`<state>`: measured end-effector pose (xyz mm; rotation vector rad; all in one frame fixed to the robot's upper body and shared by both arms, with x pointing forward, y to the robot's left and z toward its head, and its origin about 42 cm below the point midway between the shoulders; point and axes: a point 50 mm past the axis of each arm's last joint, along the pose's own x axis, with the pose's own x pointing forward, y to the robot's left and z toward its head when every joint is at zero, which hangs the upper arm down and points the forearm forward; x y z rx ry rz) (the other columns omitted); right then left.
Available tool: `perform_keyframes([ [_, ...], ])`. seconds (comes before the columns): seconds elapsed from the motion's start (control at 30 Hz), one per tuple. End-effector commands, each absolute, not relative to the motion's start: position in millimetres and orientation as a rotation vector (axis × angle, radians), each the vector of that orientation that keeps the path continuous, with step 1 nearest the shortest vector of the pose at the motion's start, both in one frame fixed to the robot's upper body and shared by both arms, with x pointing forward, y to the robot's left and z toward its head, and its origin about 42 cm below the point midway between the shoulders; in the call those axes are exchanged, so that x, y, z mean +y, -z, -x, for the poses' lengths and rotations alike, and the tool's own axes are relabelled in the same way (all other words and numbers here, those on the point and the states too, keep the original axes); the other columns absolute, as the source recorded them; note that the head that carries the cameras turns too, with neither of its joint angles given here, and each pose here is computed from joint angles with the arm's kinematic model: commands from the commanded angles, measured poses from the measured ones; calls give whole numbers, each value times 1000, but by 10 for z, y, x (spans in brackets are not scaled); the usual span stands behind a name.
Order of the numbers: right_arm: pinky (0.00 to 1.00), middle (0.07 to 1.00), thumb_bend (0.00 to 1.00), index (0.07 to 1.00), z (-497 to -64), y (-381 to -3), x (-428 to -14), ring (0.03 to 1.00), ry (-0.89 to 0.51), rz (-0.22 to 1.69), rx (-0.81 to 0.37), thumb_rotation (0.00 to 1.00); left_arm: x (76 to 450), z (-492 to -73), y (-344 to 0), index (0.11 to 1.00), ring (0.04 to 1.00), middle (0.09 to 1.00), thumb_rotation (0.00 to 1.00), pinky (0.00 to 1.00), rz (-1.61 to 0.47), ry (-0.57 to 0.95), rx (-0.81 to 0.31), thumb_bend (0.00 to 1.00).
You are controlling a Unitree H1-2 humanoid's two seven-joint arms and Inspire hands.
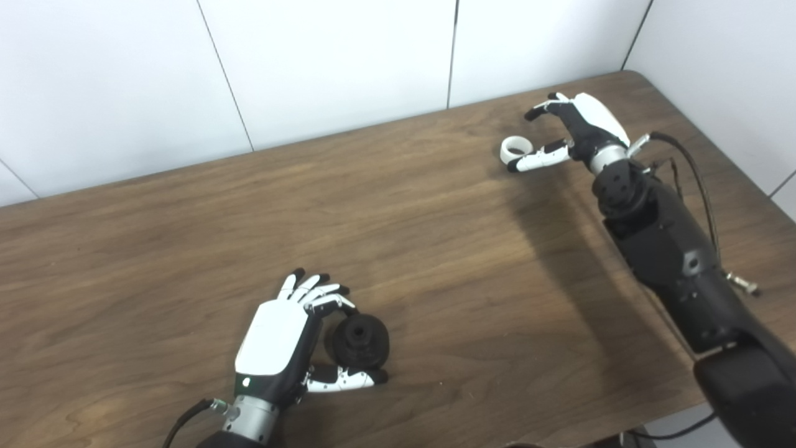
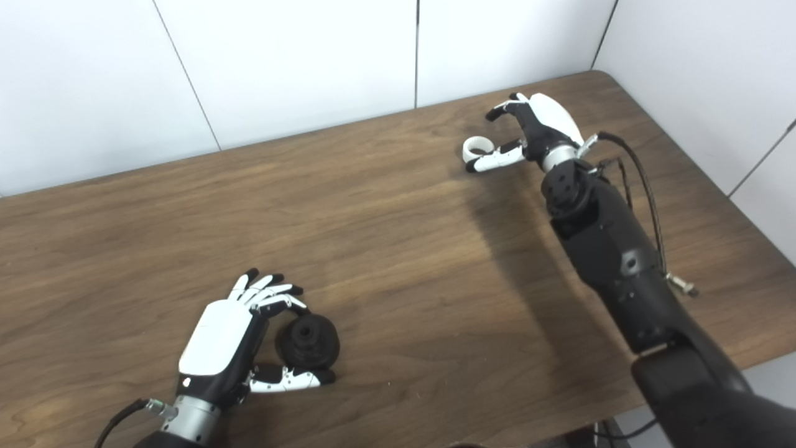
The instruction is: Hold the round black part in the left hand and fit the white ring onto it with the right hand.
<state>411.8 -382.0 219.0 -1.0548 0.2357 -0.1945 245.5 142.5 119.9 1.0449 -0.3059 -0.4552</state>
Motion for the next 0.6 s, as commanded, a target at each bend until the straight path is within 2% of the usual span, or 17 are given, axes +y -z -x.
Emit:
perform_keyframes([
  [0.0, 974, 973, 842, 731, -4230, -2511, -3881, 1000, 230, 1102, 181, 283, 1557, -2370, -956, 483, 902, 790, 53, 1000, -1121, 509, -192, 524],
  [0.2, 966, 973, 863, 711, -4323, -2485, -3824, 1000, 196, 1131, 211, 276, 1537, -2363, -951, 483, 902, 791, 53, 1000, -1118, 508, -183, 524],
  [0.57, 987, 958, 834, 704, -4466, -2465, -3781, 1000, 180, 1144, 249, 257, 1538, -2337, -950, 483, 902, 791, 52, 1000, -1109, 501, -187, 523],
])
